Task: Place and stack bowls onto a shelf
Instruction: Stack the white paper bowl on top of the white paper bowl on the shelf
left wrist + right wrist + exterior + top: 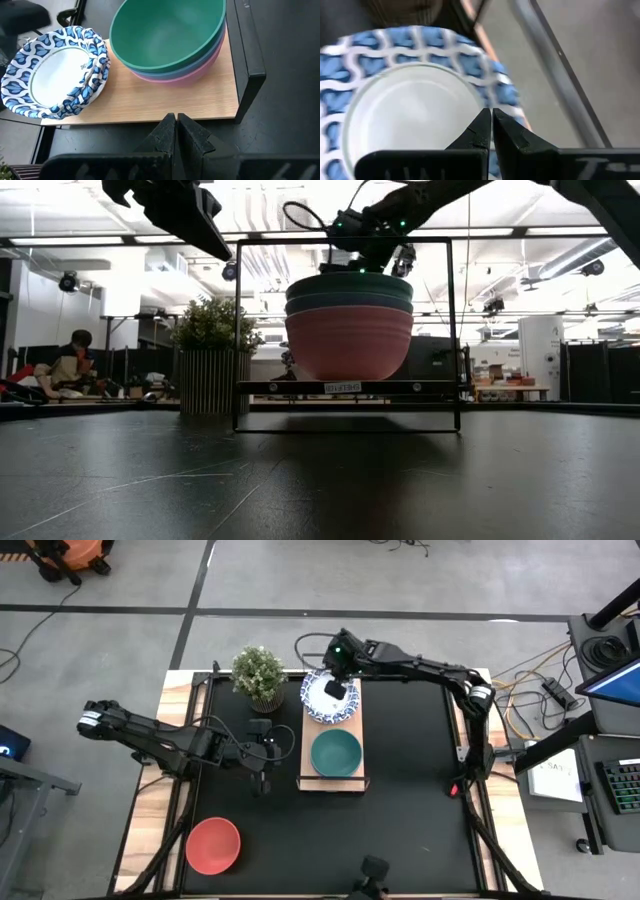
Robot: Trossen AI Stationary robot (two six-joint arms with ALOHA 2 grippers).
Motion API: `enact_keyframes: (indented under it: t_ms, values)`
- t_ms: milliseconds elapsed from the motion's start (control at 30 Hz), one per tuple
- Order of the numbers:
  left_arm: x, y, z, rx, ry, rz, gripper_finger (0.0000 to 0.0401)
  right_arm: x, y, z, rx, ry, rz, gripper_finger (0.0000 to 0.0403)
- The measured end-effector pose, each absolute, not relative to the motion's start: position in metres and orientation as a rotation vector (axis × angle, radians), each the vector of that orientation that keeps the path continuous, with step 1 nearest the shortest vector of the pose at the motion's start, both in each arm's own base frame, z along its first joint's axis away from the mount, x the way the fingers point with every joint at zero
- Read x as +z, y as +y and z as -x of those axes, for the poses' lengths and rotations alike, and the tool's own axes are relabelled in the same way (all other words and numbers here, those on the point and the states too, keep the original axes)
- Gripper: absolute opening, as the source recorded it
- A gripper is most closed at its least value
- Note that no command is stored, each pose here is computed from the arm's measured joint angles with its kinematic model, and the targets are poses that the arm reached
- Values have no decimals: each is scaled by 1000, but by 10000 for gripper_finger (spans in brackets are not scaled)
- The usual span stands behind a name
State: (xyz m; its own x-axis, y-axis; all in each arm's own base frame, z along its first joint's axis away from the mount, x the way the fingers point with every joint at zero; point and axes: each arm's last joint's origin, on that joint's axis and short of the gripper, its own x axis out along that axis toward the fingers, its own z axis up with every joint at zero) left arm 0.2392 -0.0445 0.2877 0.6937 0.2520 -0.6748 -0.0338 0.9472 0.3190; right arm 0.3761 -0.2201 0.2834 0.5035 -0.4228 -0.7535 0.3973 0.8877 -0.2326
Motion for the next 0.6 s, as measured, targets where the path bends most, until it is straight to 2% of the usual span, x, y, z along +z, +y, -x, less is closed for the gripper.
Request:
enact_keyframes:
  t_ms: [233,467,600]
  values:
    - [287,-44,-239,157,791,-305,0,279,-235,-354,-553,994,-70,8]
    - [286,-44,-239,154,794,-313,0,257,-234,-352,-544,1019,-88,8]
    - [287,-45,-240,151,787,-320,0,257,-233,-352,-544,1016,-88,8]
